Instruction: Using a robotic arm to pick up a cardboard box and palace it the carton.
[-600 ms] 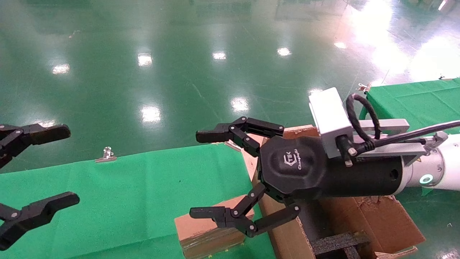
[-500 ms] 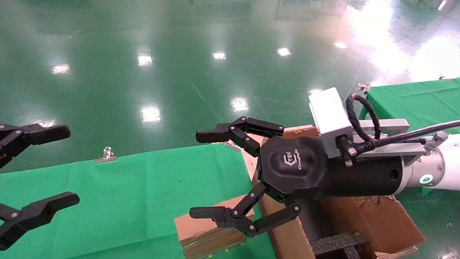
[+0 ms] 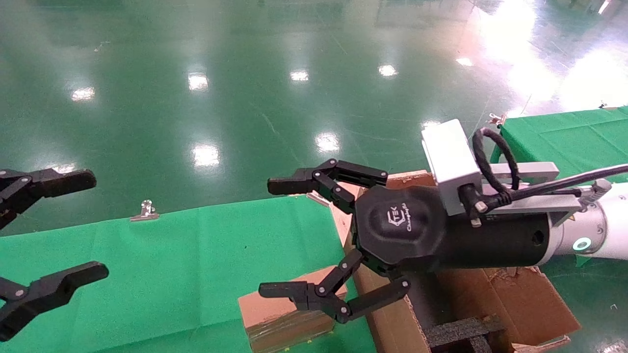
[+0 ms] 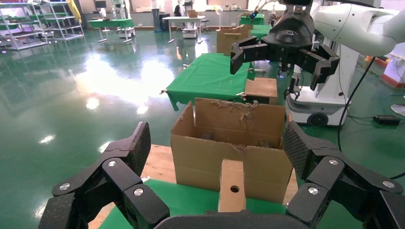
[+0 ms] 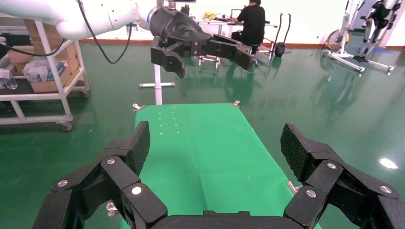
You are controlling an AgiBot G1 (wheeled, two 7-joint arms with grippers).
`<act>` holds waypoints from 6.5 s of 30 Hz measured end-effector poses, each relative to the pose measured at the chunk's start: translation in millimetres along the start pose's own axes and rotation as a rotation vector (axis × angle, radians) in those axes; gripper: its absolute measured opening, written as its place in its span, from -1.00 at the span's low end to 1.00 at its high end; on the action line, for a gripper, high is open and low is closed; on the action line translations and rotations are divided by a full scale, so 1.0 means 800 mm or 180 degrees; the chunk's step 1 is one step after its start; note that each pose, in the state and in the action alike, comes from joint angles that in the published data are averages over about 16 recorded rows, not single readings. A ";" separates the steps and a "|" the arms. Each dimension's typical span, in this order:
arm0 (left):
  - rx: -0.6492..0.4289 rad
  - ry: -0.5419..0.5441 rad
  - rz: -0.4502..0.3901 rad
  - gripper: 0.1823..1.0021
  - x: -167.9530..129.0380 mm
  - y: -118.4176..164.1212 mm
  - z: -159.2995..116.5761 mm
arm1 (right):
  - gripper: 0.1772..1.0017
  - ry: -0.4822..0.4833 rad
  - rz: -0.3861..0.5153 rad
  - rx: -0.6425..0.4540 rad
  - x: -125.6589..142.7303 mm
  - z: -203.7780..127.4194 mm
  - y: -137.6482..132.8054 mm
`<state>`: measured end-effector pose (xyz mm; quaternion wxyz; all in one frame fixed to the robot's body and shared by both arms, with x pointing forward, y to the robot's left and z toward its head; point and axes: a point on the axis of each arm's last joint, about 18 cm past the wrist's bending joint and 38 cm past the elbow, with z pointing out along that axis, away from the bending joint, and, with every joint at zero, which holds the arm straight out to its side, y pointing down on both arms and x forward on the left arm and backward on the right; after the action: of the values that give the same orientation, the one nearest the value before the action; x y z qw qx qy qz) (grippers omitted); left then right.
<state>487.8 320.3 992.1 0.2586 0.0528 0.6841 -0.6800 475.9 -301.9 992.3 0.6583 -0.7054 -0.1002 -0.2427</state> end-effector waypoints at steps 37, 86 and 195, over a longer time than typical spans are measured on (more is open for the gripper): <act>0.0000 0.0000 0.0000 -0.23 0.000 0.000 0.000 | 1.00 -0.0465 -0.0305 -0.1944 0.046 0.090 0.107; 0.0000 -0.0002 -0.0001 -0.60 0.000 0.000 0.000 | 0.67 -0.0933 -0.1055 -0.3072 0.079 0.132 0.126; 0.0000 -0.0003 -0.0002 1.00 0.000 0.000 0.000 | -0.72 0.1940 0.1216 -0.3095 0.083 -0.297 -0.001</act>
<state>487.9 320.6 992.1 0.2587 0.0523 0.6839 -0.6801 482.8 -545.8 1027.9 0.2915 -0.8297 0.3438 -0.3293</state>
